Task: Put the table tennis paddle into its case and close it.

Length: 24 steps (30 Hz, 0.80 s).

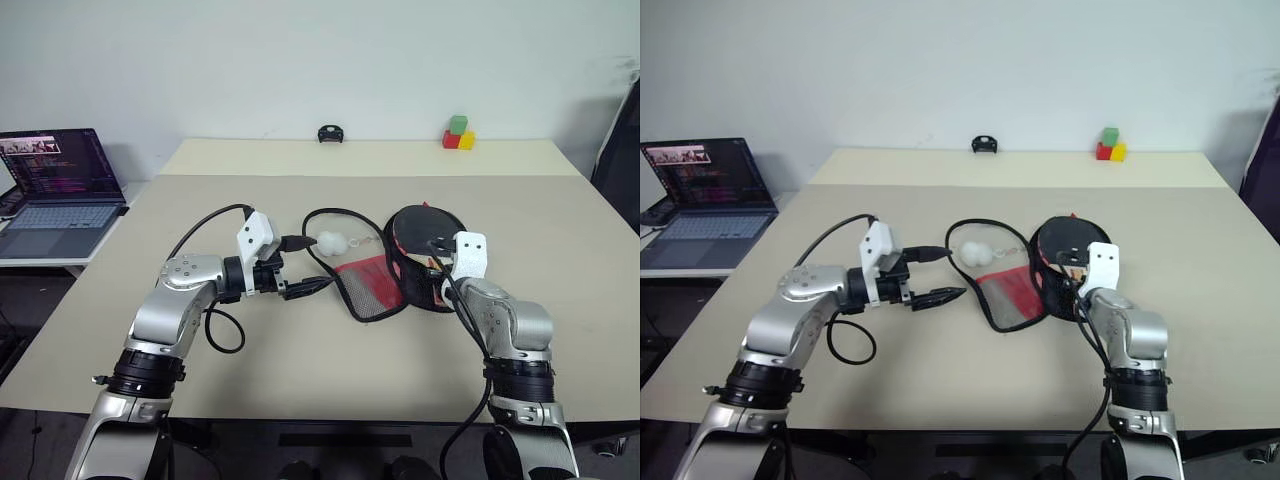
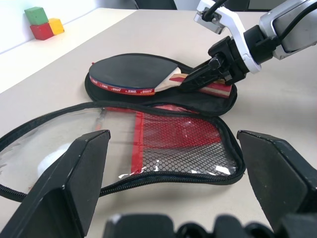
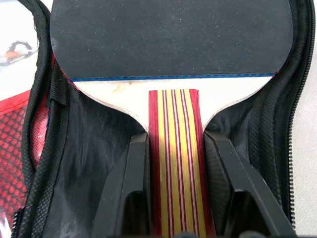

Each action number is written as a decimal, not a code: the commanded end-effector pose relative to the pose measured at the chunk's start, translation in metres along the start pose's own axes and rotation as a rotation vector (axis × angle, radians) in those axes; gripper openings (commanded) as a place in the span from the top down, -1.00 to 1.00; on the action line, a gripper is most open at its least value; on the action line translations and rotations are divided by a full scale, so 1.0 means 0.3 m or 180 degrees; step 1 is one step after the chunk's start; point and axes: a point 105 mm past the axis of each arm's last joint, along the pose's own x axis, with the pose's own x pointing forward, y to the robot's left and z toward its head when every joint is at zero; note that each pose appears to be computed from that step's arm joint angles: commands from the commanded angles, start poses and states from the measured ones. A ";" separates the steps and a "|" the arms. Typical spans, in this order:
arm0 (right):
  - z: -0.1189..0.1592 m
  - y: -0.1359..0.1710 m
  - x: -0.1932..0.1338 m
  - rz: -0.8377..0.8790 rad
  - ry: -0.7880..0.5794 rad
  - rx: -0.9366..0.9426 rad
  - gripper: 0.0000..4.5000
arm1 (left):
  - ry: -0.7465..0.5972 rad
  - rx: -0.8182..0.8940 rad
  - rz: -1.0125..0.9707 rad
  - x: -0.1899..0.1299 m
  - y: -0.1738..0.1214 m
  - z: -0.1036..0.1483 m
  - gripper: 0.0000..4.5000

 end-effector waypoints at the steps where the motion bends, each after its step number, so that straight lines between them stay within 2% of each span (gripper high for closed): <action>1: 0.050 0.007 -0.010 0.0010 -0.0198 -0.0083 0.51 | -0.0116 0.0113 0.0025 -0.013 0.003 0.045 -1.00; 6: 0.047 0.038 -0.014 0.0118 -0.0210 -0.0020 0.51 | -0.0114 0.0108 0.0025 -0.013 0.001 0.044 -1.00; 16: 0.073 0.033 -0.044 0.0079 -0.0334 -0.0137 -0.91 | -0.0110 0.0103 0.0025 -0.009 0.003 0.041 -1.00; 17: 0.076 0.032 -0.052 0.0083 -0.0348 -0.0161 -0.99 | -0.0112 0.0104 0.0025 -0.009 0.003 0.041 -1.00; 21: 0.102 0.047 -0.115 0.0270 -0.0457 -0.0228 -0.99 | -0.0115 0.0091 0.0073 -0.014 0.013 0.040 -1.00; 24: 0.142 0.089 -0.181 0.0754 -0.0607 -0.0384 -0.99 | -0.0101 0.0052 0.0215 -0.024 0.035 0.027 -1.00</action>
